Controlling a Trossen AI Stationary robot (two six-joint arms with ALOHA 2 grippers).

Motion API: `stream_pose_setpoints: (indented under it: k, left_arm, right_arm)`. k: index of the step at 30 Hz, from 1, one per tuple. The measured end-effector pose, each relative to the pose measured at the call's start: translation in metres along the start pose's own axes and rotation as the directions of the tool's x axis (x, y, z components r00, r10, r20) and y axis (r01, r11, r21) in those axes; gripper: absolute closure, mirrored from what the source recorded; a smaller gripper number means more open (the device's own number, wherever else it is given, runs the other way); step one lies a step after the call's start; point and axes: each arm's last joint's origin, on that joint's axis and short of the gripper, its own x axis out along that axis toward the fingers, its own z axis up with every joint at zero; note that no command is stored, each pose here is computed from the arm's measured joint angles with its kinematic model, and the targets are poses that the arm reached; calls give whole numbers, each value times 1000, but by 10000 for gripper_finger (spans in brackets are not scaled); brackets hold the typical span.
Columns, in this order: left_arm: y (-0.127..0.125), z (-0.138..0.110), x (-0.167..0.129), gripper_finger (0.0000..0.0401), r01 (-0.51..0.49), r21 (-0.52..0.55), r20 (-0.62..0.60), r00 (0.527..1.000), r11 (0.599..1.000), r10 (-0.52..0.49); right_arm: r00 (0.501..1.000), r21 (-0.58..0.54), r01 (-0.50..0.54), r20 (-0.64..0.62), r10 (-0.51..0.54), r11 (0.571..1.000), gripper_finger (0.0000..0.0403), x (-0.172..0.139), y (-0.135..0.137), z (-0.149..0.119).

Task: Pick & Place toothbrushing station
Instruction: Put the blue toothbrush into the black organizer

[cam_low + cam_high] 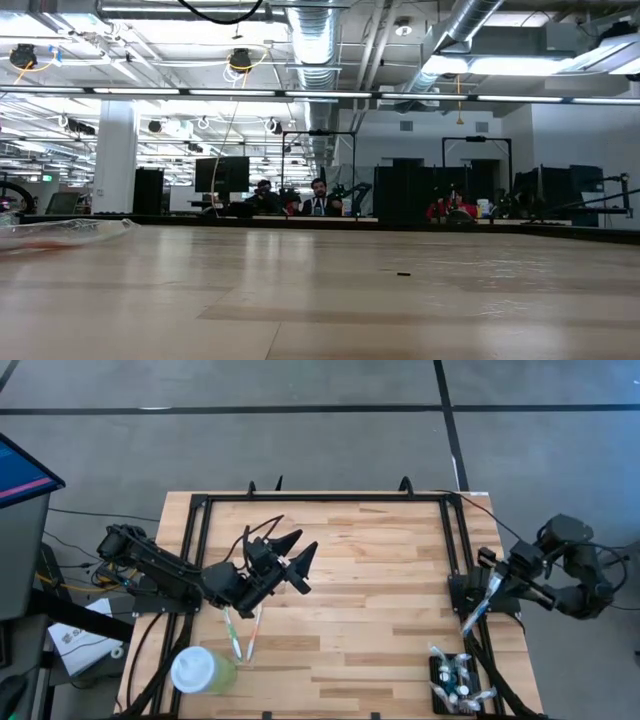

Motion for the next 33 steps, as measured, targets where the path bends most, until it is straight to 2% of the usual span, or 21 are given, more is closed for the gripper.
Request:
stream_pose_setpoints:
  k: [3,6,10,12,17,25,33]
  left_arm:
    - [0,0,0,123,0,0,0,1000,1000,0]
    - [-1,0,-1,123,3,-1,-2,1000,1000,-3]
    - [-1,0,-2,123,7,0,-5,1000,1000,-7]
    - [-1,-1,-2,123,7,1,-5,1000,1000,-7]
    - [-1,-1,-2,123,5,1,-6,1000,1000,-5]
    - [-1,-1,-2,123,4,-19,-6,1000,1000,-5]
    - [-1,-1,-2,123,4,-19,-6,1000,1000,-4]
  right_arm:
    - [1000,16,-14,9,14,1000,398,-2,-2,-15]
    - [998,-39,-45,30,46,998,398,-7,4,-26]
    - [997,-10,-75,-16,75,997,397,-9,8,-31]
    - [994,-34,-100,-38,98,994,396,-10,9,-33]
    - [992,15,-52,-115,53,999,397,-8,6,-49]
    - [990,-36,-58,-128,53,998,396,-3,10,-61]
    - [988,-62,3,-152,-12,998,396,1,11,-74]
